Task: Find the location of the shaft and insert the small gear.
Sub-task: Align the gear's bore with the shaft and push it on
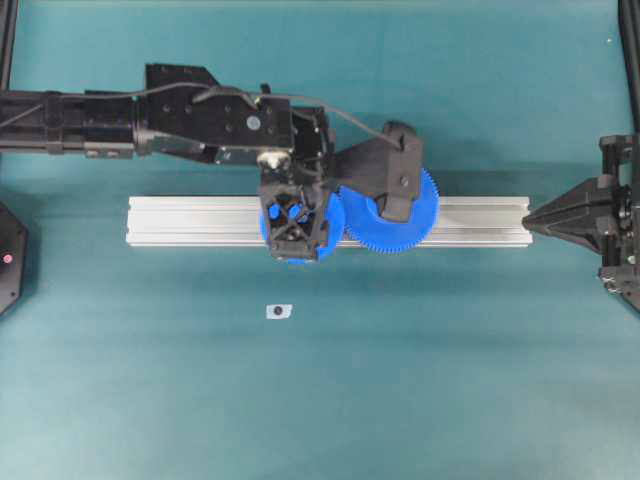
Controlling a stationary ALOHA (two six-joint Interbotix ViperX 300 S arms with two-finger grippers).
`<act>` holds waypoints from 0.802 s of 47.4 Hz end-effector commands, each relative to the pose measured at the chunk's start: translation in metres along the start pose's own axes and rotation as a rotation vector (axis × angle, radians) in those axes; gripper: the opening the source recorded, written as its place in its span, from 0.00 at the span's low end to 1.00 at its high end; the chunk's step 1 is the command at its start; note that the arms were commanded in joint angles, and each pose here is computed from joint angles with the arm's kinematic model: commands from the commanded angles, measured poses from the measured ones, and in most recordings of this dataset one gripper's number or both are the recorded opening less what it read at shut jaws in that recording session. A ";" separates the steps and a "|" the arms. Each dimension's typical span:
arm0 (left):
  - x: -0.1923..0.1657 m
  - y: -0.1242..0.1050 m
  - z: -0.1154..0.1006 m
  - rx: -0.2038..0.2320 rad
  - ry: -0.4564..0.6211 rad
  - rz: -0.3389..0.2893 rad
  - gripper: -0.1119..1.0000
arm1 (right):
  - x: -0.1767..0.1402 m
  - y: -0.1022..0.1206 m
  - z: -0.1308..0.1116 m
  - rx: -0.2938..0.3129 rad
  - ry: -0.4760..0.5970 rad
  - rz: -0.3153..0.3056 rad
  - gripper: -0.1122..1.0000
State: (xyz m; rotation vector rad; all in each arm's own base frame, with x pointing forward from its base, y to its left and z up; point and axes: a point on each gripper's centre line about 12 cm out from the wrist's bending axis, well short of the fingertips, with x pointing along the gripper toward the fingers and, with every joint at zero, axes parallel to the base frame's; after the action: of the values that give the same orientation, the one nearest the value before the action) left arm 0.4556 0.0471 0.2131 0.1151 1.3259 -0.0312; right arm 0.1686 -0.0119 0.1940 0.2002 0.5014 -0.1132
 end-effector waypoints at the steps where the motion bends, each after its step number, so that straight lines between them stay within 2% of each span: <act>1: -0.027 -0.001 0.010 0.010 -0.074 0.016 0.83 | 0.000 0.000 0.004 0.008 -0.008 -0.001 0.13; 38: -0.031 -0.004 0.007 0.001 -0.041 0.009 0.82 | 0.000 0.000 0.003 0.009 -0.008 -0.001 0.13</act>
State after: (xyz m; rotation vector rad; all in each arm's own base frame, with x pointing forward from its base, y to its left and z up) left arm 0.4546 0.0428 0.2180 0.1106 1.3407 -0.0330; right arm 0.1682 -0.0118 0.1935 0.2018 0.5029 -0.1133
